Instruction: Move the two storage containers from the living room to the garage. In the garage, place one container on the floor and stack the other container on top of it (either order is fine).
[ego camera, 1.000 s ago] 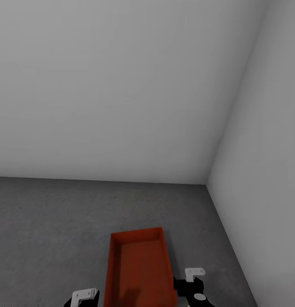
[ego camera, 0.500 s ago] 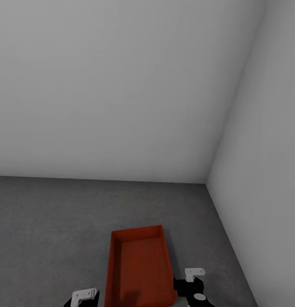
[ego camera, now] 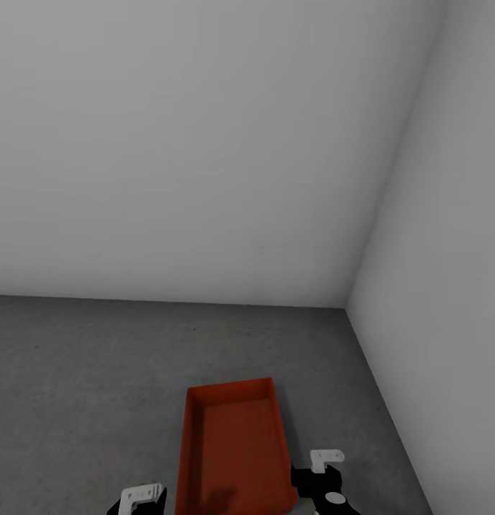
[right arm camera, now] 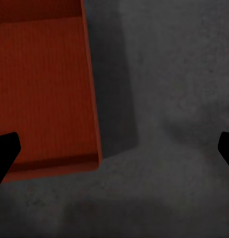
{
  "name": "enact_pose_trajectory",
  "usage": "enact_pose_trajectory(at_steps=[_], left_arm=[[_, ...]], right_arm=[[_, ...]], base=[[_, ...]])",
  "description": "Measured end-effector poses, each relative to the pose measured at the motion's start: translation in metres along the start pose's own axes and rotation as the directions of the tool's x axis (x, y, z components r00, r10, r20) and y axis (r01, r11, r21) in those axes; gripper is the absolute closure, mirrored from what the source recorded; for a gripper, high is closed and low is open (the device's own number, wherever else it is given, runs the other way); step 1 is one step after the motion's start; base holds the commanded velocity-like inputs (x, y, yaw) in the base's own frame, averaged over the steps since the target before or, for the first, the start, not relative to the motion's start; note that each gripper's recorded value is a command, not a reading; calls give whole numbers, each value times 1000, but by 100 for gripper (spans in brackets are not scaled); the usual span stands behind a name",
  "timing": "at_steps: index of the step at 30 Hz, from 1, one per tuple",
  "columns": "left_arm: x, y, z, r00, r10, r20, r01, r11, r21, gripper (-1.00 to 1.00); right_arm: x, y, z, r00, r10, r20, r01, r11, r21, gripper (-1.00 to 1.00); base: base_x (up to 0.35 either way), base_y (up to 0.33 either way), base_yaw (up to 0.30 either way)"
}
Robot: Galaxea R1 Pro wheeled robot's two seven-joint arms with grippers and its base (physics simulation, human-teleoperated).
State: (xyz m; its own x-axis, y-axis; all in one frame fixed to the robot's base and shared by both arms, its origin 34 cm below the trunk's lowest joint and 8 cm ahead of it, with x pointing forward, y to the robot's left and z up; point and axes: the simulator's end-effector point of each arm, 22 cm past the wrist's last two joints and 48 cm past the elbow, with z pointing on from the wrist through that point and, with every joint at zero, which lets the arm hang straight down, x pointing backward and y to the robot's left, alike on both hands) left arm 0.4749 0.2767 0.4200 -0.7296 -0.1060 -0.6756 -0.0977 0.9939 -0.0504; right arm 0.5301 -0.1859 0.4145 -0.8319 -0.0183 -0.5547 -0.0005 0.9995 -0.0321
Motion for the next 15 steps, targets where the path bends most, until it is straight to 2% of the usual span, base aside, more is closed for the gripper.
enact_pose_trajectory(at_steps=[15], left_arm=[[0, 0, 0, 1000, 0, 0, 0, 1000, 0, -100]], right_arm=[[-1, 0, 0, 1000, 0, 1, 0, 1000, 0, -100]], base=[[0, 0, 0]])
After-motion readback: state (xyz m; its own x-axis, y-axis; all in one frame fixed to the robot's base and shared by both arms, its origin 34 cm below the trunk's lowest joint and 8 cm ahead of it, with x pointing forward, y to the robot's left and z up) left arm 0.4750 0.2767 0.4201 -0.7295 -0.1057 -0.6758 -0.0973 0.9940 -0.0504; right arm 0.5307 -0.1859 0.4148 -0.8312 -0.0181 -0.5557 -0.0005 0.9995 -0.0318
